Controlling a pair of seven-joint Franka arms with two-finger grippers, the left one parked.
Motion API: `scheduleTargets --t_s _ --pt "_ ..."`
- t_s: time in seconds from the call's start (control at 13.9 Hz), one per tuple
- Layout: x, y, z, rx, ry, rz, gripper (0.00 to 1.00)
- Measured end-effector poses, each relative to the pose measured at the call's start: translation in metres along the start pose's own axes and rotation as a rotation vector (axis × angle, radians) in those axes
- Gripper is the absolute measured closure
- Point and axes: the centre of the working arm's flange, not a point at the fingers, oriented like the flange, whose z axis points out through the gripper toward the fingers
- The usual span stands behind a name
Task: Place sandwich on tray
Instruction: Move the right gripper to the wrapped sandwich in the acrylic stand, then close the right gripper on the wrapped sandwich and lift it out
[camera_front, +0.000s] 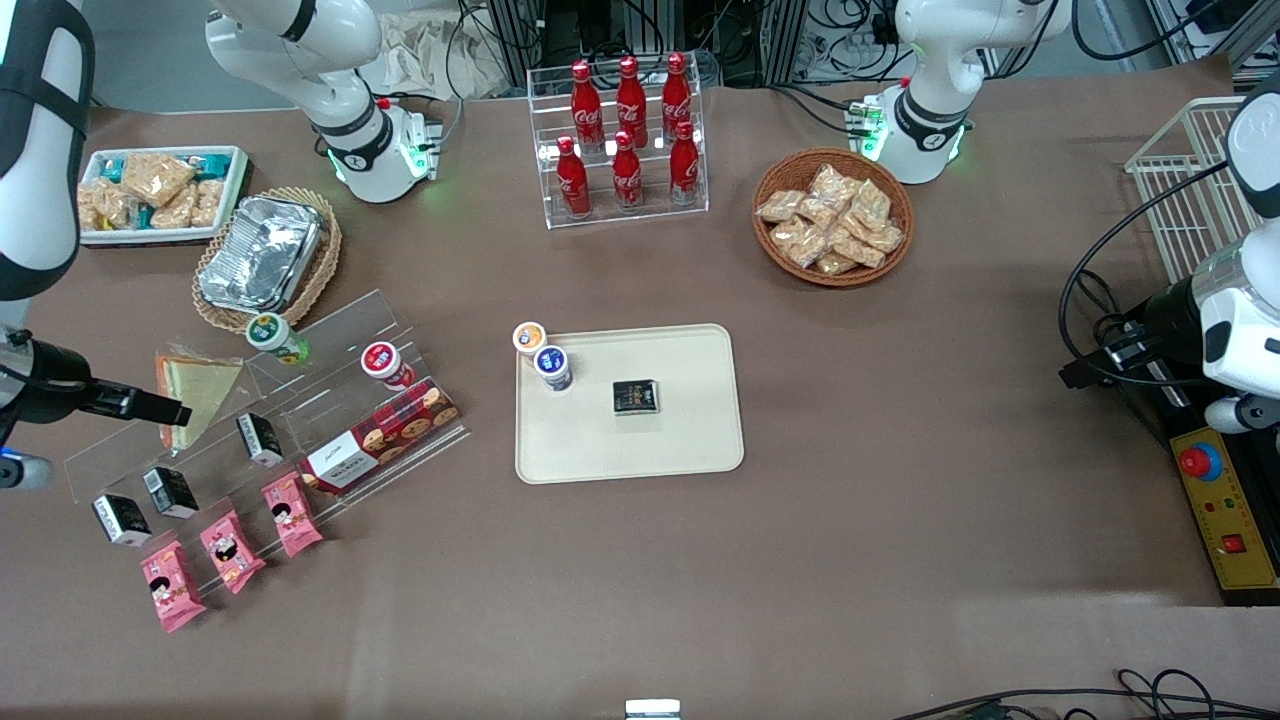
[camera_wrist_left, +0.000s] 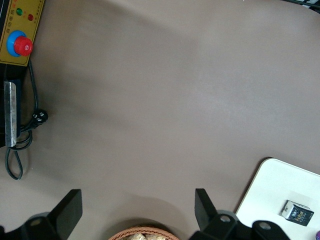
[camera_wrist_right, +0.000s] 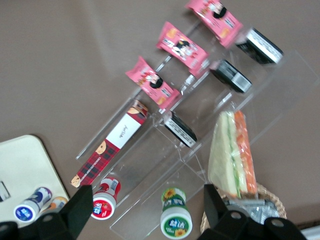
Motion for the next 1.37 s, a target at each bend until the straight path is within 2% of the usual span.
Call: scheduleTargets --t_s 0.22,0.58,0.86,1.37 --pt "0.006 0.049 0.001 0.005 -0.026 0.099 0.01" --pt "0.008 0.124 0.036 0.017 -0.102 0.202 0.01" --pt "-0.008 0.137 0.079 0.041 -0.051 0.211 0.01" --pt "-0.023 0.130 0.132 0.046 -0.033 0.204 0.02"
